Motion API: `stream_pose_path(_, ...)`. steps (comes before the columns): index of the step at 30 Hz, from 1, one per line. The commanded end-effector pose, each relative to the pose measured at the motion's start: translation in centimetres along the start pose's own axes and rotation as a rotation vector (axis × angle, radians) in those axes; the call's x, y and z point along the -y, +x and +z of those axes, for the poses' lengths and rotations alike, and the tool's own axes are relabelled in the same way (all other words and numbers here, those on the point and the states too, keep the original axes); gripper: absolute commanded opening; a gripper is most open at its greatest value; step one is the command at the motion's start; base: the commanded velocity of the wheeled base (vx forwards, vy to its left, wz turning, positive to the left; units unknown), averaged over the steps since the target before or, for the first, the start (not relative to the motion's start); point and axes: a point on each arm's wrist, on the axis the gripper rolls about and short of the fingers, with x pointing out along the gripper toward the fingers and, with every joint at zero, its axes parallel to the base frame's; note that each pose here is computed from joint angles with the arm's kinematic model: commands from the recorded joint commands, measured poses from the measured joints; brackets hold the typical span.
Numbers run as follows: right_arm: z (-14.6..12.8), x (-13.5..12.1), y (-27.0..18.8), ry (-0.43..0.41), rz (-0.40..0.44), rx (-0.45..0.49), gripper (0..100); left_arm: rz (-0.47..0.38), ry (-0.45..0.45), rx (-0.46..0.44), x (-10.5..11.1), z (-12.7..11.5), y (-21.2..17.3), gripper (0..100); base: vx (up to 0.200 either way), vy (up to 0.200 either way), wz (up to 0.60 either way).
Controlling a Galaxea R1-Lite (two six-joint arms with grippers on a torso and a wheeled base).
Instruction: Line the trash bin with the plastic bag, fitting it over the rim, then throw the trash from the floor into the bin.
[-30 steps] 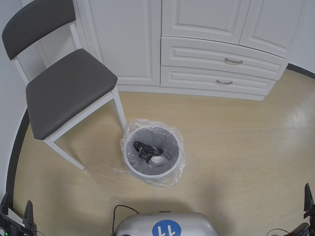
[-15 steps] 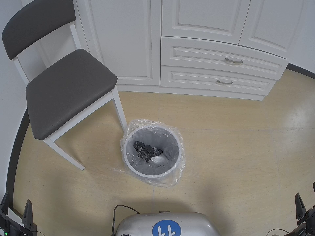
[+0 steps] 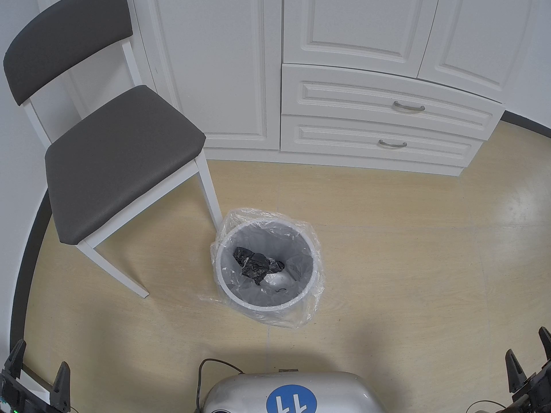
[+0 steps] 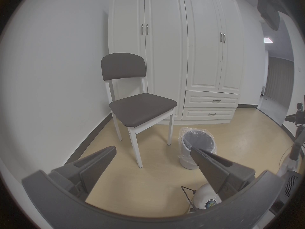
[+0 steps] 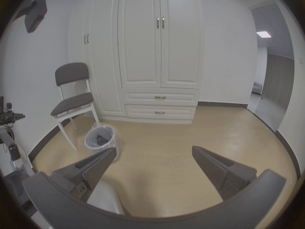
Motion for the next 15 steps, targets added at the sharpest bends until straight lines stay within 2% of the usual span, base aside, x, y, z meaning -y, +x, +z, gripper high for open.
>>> stream_pose_path(1,-0.29,-0.02,-0.05,-0.017,0.005,-0.001,100,0.0,0.0,-0.006,0.01,-0.48,0.04,100,0.0,0.0,0.0)
stream_pose_path(15,-0.27,0.0,-0.03,0.009,0.001,0.007,100,0.003,-0.014,-0.003,0.01,-0.45,0.06,100,0.0,0.0,0.0)
